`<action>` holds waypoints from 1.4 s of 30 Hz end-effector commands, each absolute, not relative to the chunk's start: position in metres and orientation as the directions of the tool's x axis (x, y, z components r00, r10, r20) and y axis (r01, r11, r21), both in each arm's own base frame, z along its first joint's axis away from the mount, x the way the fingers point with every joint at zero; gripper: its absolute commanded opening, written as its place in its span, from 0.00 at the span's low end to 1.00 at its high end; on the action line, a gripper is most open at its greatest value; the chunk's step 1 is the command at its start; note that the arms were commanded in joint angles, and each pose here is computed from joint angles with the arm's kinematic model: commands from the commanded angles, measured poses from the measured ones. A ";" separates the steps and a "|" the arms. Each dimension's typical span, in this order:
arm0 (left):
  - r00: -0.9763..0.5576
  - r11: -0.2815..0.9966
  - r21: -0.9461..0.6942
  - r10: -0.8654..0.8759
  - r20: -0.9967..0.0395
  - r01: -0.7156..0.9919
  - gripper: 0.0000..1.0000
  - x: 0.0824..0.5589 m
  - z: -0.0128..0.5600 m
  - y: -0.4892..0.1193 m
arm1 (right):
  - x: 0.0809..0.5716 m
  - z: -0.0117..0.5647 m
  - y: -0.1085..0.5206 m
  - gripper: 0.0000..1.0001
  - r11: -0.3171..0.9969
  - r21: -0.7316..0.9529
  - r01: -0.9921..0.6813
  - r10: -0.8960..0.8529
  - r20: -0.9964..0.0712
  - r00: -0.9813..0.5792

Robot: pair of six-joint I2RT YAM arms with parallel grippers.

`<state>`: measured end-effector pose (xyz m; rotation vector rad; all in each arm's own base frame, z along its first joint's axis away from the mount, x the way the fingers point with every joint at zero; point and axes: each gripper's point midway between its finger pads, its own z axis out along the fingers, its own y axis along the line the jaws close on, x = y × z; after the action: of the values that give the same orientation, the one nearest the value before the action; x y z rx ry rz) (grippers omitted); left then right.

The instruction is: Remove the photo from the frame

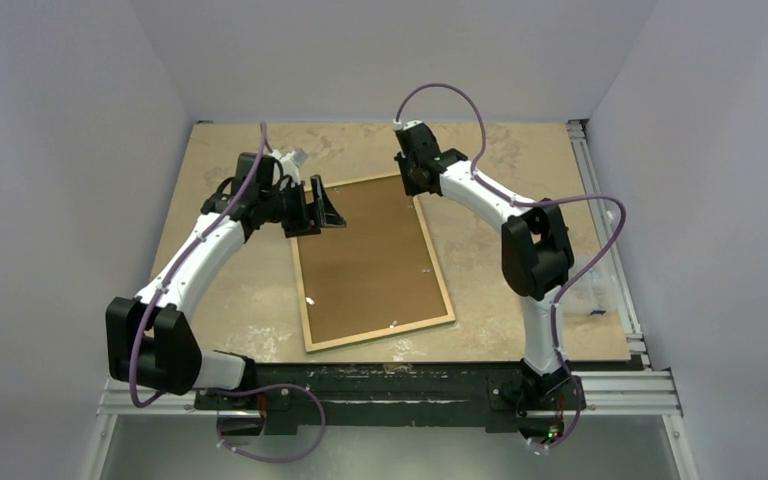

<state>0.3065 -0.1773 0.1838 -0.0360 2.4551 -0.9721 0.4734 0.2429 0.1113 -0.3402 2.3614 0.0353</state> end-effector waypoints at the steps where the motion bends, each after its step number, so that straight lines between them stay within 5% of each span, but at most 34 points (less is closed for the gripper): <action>1: -0.863 0.716 -0.664 -0.181 -0.471 0.213 0.76 0.312 0.191 -0.185 | 0.485 0.135 0.244 0.00 0.965 -0.072 -0.254 -0.225 -0.725 -0.651; 42: -0.878 0.703 -0.686 -0.193 -0.437 0.187 0.76 0.316 0.184 -0.185 | 0.431 0.102 0.247 0.00 0.960 0.060 -0.275 -0.197 -0.555 -0.808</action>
<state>0.3094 -0.1828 0.1749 -0.0301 2.4780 -1.0161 0.4433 0.2395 0.1042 -0.3263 2.4860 0.1156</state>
